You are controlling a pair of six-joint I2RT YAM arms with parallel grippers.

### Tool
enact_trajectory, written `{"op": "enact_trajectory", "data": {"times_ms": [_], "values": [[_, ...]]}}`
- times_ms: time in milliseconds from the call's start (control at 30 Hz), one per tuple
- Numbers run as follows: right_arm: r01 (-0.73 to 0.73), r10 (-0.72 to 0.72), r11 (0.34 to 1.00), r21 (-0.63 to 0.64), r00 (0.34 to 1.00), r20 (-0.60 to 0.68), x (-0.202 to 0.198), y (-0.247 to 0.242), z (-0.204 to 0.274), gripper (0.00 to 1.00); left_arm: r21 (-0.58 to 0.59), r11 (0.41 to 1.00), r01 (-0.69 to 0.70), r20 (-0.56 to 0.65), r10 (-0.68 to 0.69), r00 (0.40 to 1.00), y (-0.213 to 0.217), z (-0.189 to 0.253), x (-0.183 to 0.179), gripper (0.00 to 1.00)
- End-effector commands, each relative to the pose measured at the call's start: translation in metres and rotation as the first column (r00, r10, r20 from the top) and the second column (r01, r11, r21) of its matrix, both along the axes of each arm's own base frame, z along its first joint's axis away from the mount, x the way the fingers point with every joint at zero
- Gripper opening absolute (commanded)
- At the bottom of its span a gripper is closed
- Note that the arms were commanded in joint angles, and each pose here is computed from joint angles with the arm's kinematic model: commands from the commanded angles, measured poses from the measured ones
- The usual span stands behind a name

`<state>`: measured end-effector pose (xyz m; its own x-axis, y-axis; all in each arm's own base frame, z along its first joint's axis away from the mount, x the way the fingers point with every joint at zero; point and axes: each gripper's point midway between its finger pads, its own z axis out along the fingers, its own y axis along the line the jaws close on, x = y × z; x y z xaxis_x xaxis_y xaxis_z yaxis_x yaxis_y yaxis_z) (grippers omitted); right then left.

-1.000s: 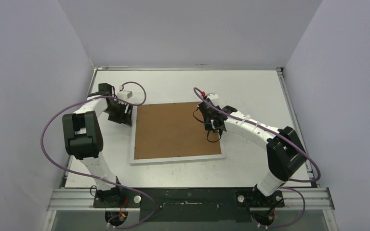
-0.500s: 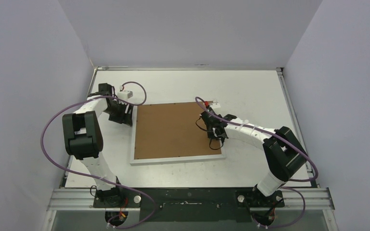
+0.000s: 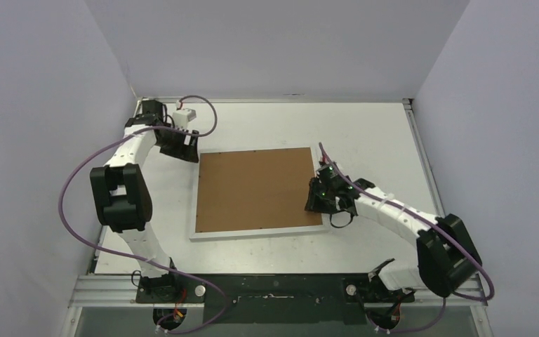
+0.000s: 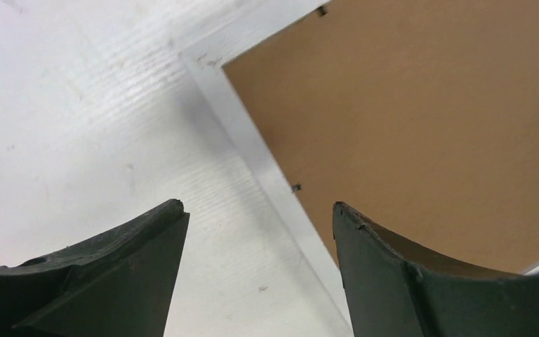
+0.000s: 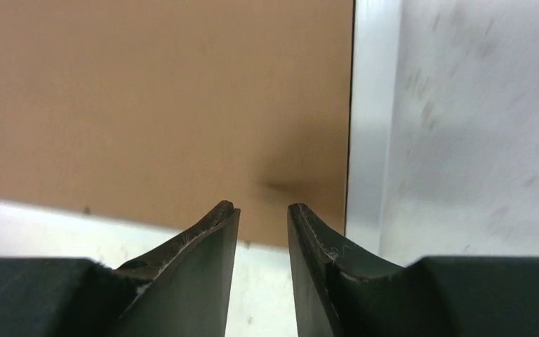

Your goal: Put the photo into the frame

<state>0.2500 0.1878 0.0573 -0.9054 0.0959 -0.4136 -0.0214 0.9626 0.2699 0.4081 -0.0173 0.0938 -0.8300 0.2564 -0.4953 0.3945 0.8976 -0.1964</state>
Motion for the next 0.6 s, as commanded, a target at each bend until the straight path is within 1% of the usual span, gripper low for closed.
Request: {"op": "enact_trajectory", "data": {"times_ms": [0,67,133,200,267,300,433,567], "values": [[0.071,-0.045,0.965,0.252,0.993,-0.109,-0.050,0.020,0.008,0.33,-0.052,0.993,0.102,0.111,-0.096,0.989,-0.044,0.028,0.027,0.76],[0.085,-0.052,0.953,0.290,0.991,-0.120,-0.063,0.017,0.008,0.32,-0.063,0.989,0.136,0.124,-0.128,0.984,-0.067,0.026,0.041,0.77],[0.065,-0.024,0.948,0.311,0.991,-0.133,-0.075,0.016,0.005,0.28,-0.078,0.985,0.152,0.129,-0.141,0.982,-0.081,0.025,0.054,0.77],[0.050,0.001,0.951,0.304,0.986,-0.166,-0.088,0.014,-0.003,0.26,-0.083,0.986,0.147,0.157,-0.133,0.979,-0.090,0.026,0.072,0.77],[0.060,-0.004,0.959,0.278,0.980,-0.198,-0.097,0.008,-0.015,0.24,-0.071,0.993,0.097,0.201,-0.081,0.976,-0.092,0.024,0.095,0.77],[0.062,-0.006,0.961,0.268,0.979,-0.204,-0.097,0.006,-0.019,0.24,-0.075,0.994,0.077,0.232,-0.058,0.971,-0.094,0.027,0.108,0.77],[0.072,-0.024,0.974,0.216,0.976,-0.216,-0.090,0.000,-0.033,0.23,-0.050,0.999,0.003,0.273,0.011,0.962,-0.098,0.020,0.145,0.78],[0.105,-0.070,0.979,0.176,0.979,-0.193,-0.066,-0.011,-0.036,0.22,0.012,0.999,-0.038,0.265,0.033,0.964,-0.103,0.003,0.170,0.78]]}}
